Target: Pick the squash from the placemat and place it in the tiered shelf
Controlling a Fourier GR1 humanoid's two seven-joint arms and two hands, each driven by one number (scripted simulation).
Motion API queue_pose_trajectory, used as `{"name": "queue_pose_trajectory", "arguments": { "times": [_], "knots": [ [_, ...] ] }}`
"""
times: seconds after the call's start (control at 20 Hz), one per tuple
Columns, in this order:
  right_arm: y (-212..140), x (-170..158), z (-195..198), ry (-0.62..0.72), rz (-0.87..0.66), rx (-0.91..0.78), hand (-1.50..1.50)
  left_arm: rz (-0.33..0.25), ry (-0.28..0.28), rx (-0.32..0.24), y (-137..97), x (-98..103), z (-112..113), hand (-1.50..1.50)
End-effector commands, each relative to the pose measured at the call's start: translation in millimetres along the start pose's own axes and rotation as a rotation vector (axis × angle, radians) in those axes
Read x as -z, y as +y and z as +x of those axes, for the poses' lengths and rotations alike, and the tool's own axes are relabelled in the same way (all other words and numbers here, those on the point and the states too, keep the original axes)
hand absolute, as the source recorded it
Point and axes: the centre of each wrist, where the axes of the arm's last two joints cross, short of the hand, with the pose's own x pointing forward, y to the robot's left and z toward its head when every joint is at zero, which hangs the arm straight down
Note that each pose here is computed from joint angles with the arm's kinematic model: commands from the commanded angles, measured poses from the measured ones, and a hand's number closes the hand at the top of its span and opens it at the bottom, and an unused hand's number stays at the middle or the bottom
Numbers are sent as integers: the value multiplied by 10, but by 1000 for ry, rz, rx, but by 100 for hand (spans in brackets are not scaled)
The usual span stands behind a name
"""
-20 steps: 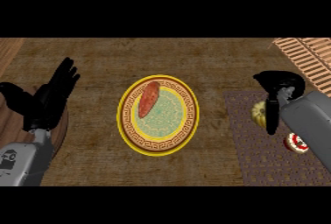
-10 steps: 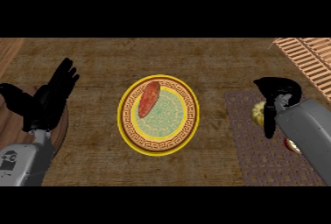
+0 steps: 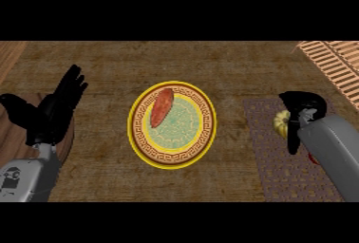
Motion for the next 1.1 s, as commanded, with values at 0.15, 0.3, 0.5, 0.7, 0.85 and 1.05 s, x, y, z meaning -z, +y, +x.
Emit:
{"name": "queue_pose_trajectory", "arguments": {
  "times": [0.15, 0.3, 0.5, 0.7, 0.85, 1.05],
  "knots": [
    [357, 233, -55, 2, 40, 2, 150, 6, 2, -3, 18, -11, -9, 0],
    [161, 229, -102, 3, 70, -4, 150, -12, 17, -13, 34, -19, -38, 0],
    [279, 271, -80, -83, -21, -97, 150, -14, 14, -2, 67, -8, 34, 0],
    [468, 288, -83, -105, -117, -79, 150, 24, -13, -7, -37, 121, -57, 0],
    [604, -142, 493, -351, -204, 30, 150, 2, 14, -12, 139, 7, -32, 0],
    [808, -651, 985, -613, -325, 167, 150, 31, 6, 0, 107, 48, 57, 0]
  ]
}}
